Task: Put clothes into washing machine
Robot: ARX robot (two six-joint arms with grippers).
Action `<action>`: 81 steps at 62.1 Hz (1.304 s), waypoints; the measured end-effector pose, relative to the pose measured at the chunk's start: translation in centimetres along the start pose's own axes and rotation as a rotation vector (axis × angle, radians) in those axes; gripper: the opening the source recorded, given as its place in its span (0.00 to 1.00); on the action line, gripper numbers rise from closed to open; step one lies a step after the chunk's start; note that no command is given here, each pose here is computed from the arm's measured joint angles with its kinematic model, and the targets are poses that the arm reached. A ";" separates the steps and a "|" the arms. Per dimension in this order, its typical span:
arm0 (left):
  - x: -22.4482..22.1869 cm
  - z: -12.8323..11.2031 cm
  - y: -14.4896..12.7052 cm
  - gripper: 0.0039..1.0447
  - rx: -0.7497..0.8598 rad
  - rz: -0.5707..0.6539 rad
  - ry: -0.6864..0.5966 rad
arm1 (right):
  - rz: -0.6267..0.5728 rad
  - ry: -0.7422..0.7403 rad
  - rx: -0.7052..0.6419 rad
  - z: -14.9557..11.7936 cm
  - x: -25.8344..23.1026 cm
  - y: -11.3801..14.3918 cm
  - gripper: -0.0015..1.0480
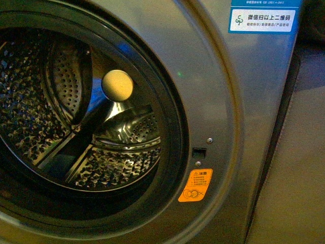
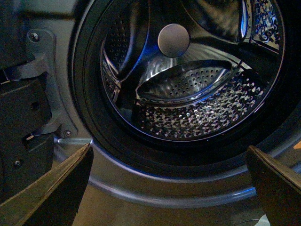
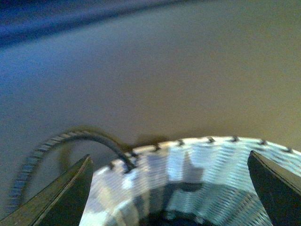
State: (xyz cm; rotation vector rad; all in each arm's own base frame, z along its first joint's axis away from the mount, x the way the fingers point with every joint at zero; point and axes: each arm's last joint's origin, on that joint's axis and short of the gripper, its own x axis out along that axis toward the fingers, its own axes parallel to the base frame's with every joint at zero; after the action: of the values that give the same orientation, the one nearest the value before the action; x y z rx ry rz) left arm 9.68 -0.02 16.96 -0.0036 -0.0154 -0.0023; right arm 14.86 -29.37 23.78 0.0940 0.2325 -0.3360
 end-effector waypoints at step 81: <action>0.0 0.0 0.0 0.94 0.000 0.000 0.001 | -0.100 0.658 0.145 -28.3 11.9 -6.9 0.93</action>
State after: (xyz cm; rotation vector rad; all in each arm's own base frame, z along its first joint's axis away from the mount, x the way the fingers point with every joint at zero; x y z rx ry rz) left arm 9.68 -0.02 16.95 -0.0036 -0.0147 -0.0027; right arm 17.55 -35.95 -6.84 0.3380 0.8669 -0.4143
